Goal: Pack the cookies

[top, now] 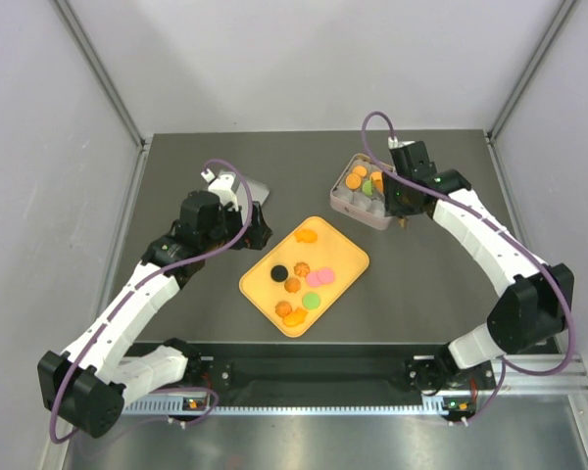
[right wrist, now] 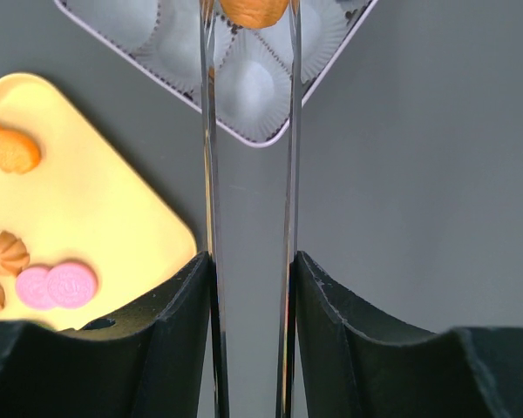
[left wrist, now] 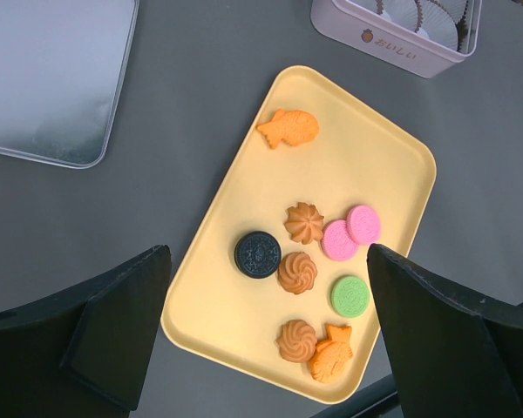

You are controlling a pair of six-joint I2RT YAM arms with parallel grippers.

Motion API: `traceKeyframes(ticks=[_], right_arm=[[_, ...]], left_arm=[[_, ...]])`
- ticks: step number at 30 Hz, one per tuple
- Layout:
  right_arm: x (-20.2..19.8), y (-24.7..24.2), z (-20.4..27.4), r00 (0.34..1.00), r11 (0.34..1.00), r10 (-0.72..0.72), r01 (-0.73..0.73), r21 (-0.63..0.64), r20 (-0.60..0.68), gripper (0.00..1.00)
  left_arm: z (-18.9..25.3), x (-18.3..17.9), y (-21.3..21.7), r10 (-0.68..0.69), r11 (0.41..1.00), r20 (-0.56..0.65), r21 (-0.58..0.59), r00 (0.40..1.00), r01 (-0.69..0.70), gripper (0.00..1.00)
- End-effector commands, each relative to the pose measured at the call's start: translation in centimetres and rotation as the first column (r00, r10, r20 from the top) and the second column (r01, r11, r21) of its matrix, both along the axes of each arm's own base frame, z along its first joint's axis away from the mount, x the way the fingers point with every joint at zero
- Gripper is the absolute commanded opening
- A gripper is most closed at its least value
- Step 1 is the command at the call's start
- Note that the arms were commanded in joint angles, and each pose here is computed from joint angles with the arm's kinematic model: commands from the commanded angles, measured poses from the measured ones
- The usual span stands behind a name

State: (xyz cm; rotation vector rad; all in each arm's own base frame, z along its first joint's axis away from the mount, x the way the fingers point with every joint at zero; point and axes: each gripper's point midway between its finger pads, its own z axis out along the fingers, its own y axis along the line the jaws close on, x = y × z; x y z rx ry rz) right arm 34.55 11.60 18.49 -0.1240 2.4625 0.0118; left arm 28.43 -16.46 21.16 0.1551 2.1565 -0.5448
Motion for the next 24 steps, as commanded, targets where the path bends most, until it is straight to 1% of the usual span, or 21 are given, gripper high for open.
traceKeyframes(ticks=[1, 6, 24], right_arm=[[2.3, -0.7, 1.1, 0.996, 0.999, -0.039, 0.038, 0.015, 0.084, 0.4], [2.7, -1.5, 0.4, 0.995, 0.998, -0.064, 0.063, 0.008, 0.081, 0.41], [1.8, -2.2, -1.9, 0.997, 0.998, -0.065, 0.065, -0.016, 0.029, 0.41]], left_arm=[[1.1, 0.2, 0.0, 0.002, 1.0, 0.039, -0.021, 0.999, -0.001, 0.99], [0.8, 0.2, 0.0, 0.002, 1.0, 0.031, -0.019, 1.0, -0.002, 0.99], [0.7, 0.2, 0.0, 0.001, 1.0, 0.028, -0.019, 1.0, -0.001, 0.99]])
